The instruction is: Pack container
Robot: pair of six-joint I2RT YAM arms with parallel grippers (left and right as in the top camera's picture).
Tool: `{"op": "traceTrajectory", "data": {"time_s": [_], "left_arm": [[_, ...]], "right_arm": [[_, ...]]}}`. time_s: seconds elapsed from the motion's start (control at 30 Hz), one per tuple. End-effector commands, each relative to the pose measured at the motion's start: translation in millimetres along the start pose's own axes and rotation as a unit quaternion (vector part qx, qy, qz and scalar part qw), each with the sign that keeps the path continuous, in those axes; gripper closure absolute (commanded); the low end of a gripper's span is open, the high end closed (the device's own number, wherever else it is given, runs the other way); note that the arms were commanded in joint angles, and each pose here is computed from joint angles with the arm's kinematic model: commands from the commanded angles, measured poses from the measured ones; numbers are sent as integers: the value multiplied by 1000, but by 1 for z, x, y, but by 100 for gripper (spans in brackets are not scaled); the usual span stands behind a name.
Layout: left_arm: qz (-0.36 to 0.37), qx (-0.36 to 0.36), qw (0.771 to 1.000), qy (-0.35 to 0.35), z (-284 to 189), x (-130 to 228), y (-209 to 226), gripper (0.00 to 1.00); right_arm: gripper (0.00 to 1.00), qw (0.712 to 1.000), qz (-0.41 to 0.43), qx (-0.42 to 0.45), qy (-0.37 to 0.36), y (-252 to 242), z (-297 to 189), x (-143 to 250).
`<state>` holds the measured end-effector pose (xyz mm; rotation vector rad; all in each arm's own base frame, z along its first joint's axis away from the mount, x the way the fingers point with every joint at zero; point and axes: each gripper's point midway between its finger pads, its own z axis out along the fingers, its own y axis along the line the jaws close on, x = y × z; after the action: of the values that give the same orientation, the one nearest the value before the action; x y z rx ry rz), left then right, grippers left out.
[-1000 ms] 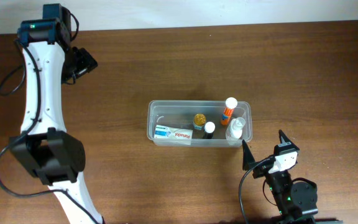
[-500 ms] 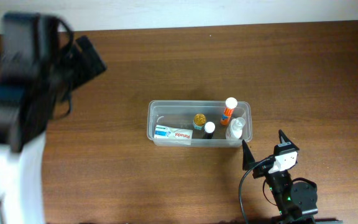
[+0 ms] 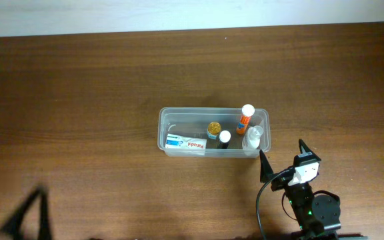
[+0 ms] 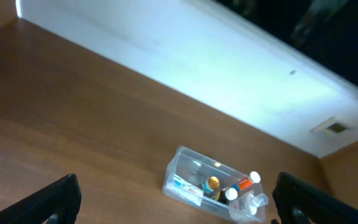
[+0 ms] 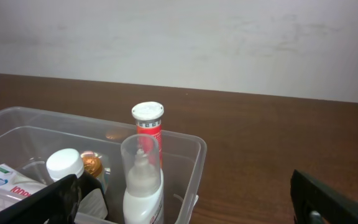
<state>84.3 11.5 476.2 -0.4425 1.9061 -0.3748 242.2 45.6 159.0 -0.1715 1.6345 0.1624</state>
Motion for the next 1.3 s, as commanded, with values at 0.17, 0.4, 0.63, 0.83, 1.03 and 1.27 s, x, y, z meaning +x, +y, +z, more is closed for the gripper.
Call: {"op": "traceTrajectory", "data": {"time_s": [0.17,0.4,0.63,0.83,1.03,1.27], "left_arm": [[1,-35,999,-37,-34,74,71,1],[-6,-58,997,-52,4,111,94,1],[-19,-57,995,-76,83,128,93,1],[-31,-2,993,-116,157,128,77,1],[-31,84,981,-173,199,131,61,1],[-30,103,974,-199,219,150,70,1]], "right_arm": [[2,1000,-2,-4,-1,1,0,1],[2,1000,-2,-4,-1,1,0,1],[1,1000,-2,-4,-1,1,0,1],[2,1000,-2,-4,-1,1,0,1],[2,1000,-2,-4,-1,1,0,1],[2,1000,-2,-4,-1,1,0,1]]}}
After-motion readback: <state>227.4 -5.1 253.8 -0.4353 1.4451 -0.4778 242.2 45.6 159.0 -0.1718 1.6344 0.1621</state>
